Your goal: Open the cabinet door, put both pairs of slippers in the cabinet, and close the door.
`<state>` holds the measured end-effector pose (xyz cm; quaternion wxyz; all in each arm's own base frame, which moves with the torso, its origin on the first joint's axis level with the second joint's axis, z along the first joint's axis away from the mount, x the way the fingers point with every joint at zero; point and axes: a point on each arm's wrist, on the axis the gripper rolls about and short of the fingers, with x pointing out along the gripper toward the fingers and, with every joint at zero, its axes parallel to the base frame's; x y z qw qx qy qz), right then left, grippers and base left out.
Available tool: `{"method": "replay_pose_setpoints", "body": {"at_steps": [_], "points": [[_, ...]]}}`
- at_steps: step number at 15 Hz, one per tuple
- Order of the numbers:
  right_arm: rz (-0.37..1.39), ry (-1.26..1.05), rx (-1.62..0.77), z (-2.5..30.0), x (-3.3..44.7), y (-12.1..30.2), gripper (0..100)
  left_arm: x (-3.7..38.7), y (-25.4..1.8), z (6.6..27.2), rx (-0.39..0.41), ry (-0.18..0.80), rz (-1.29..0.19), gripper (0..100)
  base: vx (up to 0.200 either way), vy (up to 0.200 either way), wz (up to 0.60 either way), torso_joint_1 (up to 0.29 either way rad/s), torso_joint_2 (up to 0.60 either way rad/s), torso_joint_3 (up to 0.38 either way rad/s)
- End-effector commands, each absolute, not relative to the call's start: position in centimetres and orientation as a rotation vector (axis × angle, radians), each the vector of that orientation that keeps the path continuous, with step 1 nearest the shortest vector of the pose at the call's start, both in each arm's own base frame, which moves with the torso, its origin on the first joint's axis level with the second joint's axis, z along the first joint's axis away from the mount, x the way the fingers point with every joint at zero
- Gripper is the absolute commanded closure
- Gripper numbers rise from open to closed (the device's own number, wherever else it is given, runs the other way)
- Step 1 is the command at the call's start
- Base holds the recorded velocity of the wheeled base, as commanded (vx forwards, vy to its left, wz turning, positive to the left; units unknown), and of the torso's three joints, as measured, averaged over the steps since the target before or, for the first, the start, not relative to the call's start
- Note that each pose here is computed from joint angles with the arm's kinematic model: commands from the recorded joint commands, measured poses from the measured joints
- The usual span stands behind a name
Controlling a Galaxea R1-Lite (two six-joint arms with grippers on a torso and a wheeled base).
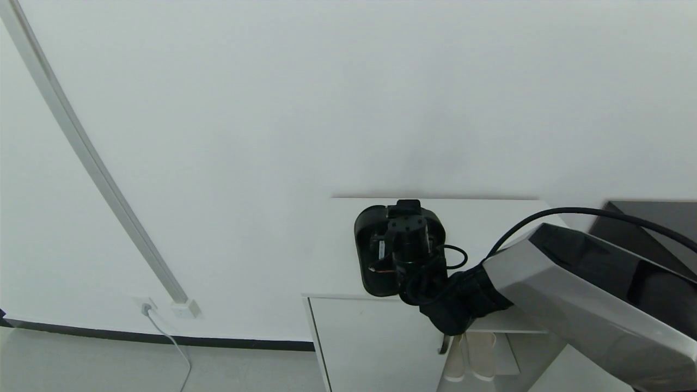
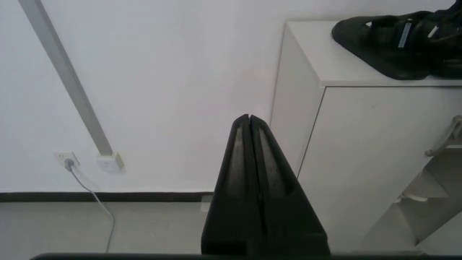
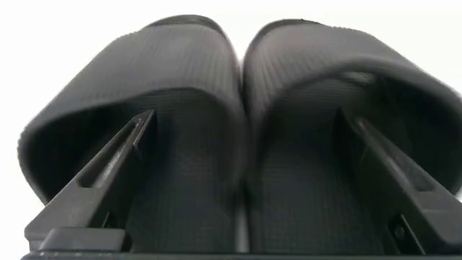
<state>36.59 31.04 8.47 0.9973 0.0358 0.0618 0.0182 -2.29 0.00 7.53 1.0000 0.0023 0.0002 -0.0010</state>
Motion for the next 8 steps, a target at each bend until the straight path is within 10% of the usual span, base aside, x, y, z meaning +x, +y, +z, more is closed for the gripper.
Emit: {"method": "replay_pose_setpoints", "body": {"at_steps": [1,2,3,8], "points": [[0.024,0.131,0.063,7.67,37.33,30.81,0,-2.28,0.0,7.53,0.005,0.002,-0.002,100,0.0,0.0,0.0,0.0,0.0,0.0],[0.024,0.131,0.063,7.67,37.33,30.81,0,-2.28,0.0,7.53,0.005,0.002,-0.002,100,0.0,0.0,0.0,0.0,0.0,0.0],[0.024,0.127,0.067,7.8,37.37,30.85,100,-2.28,0.0,7.53,0.005,0.002,-0.002,100,0.0,0.0,0.0,0.0,0.0,0.0],[0.022,0.115,0.061,8.09,37.34,30.81,100,-2.28,0.0,7.53,0.002,0.002,-0.002,100,0.0,0.0,0.0,0.0,0.0,0.0]]}}
